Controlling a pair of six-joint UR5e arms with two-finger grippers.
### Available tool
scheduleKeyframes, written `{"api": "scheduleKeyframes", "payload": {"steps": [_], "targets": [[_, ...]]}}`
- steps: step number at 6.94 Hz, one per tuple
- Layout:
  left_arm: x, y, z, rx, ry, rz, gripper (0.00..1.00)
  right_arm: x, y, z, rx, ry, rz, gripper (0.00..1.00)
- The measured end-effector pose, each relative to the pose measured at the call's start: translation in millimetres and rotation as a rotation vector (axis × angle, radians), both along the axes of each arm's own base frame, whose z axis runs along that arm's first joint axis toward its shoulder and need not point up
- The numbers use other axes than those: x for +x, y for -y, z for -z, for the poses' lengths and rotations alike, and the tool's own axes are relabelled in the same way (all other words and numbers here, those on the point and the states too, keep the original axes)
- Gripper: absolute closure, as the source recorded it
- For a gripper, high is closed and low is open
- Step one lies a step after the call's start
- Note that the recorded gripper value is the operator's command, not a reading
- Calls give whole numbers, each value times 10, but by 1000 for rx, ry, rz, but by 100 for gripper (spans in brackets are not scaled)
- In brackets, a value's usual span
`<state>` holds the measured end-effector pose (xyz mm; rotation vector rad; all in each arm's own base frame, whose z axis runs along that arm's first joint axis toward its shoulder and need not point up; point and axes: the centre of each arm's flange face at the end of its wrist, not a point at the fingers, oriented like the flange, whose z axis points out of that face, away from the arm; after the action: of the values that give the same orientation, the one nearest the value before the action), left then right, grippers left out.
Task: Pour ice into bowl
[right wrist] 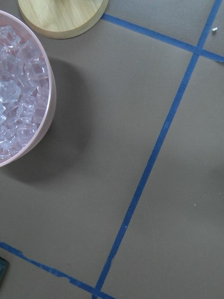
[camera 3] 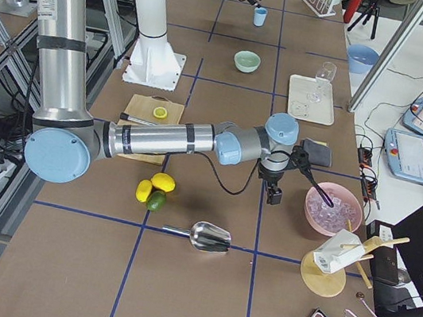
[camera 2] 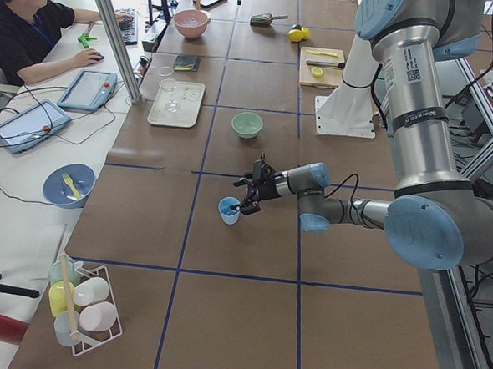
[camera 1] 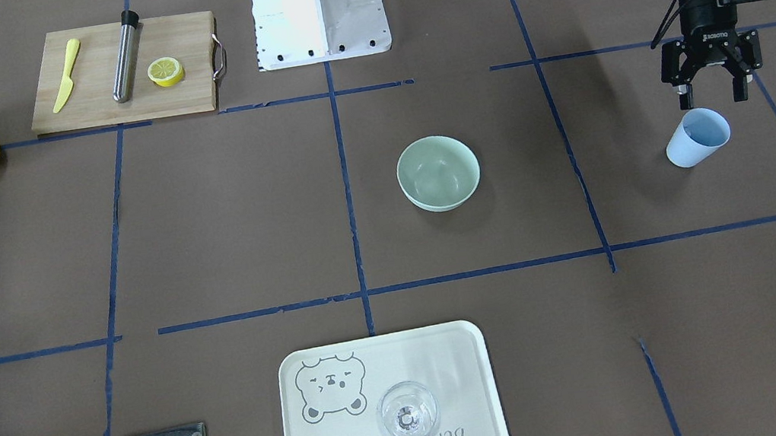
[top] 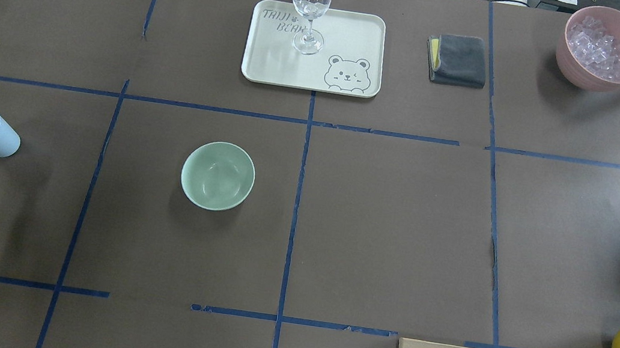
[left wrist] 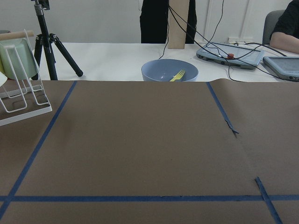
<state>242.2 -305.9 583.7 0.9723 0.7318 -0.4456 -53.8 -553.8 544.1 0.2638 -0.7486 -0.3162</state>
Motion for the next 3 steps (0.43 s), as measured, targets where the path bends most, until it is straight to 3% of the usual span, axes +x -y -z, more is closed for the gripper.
{"api": "scheduleKeyframes", "payload": {"steps": [3], "targets": [[168,-182,-332,20,39,40,0,27,-60,-75,7,0,-3,0]]}}
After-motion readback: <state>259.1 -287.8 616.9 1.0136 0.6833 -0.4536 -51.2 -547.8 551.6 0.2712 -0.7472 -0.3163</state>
